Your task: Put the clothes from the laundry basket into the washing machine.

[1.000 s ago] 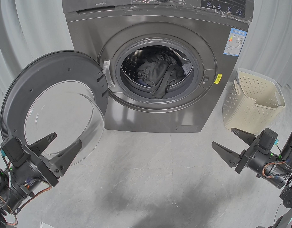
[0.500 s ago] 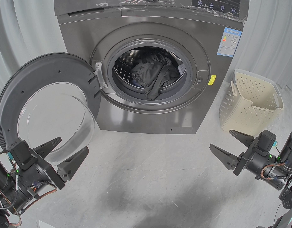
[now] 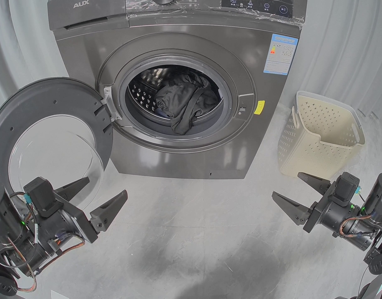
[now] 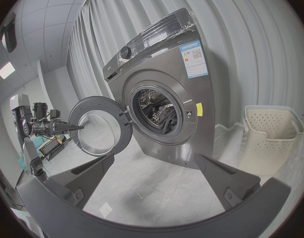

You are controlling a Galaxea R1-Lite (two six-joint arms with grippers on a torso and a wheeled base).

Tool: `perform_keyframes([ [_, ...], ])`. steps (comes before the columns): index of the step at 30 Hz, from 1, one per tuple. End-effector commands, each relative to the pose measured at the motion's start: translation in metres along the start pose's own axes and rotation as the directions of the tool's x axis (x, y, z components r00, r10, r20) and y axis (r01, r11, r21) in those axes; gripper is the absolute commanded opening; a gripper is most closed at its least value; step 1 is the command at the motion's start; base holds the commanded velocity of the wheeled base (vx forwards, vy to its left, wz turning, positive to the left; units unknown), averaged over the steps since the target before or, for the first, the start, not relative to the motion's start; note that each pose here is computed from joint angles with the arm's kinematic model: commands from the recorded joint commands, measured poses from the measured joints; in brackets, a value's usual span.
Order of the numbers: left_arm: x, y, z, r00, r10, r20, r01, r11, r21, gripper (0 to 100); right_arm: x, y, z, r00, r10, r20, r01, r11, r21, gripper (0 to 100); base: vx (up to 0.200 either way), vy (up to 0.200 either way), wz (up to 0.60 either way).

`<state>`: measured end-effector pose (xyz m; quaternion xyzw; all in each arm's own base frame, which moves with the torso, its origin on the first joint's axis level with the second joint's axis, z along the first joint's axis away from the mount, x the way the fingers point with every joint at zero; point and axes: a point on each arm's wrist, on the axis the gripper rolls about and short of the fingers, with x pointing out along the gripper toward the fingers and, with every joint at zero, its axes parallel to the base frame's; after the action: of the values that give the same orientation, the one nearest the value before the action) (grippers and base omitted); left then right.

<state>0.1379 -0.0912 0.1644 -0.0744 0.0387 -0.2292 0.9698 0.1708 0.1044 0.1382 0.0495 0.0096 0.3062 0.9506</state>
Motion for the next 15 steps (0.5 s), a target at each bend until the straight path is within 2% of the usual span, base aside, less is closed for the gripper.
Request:
perform_keyframes([
  [1,0.017,-0.001,-0.004,0.999,0.008,-0.037,-0.008,1.000,0.005,100,0.001,0.002,-0.002,1.000,0.012,-0.010,-0.012,1.000,0.001,100,0.200,0.000,0.00],
  [11,0.049,-0.004,-0.014,0.997,0.013,-0.076,-0.013,1.000,0.009,100,0.003,0.002,-0.004,1.000,0.011,-0.016,-0.011,1.000,0.002,100,0.200,0.000,0.00],
  [15,0.067,-0.005,-0.024,0.996,0.013,-0.083,-0.012,1.000,0.005,100,0.003,0.003,-0.005,1.000,0.018,-0.020,-0.018,1.000,0.002,100,0.200,0.000,0.00],
])
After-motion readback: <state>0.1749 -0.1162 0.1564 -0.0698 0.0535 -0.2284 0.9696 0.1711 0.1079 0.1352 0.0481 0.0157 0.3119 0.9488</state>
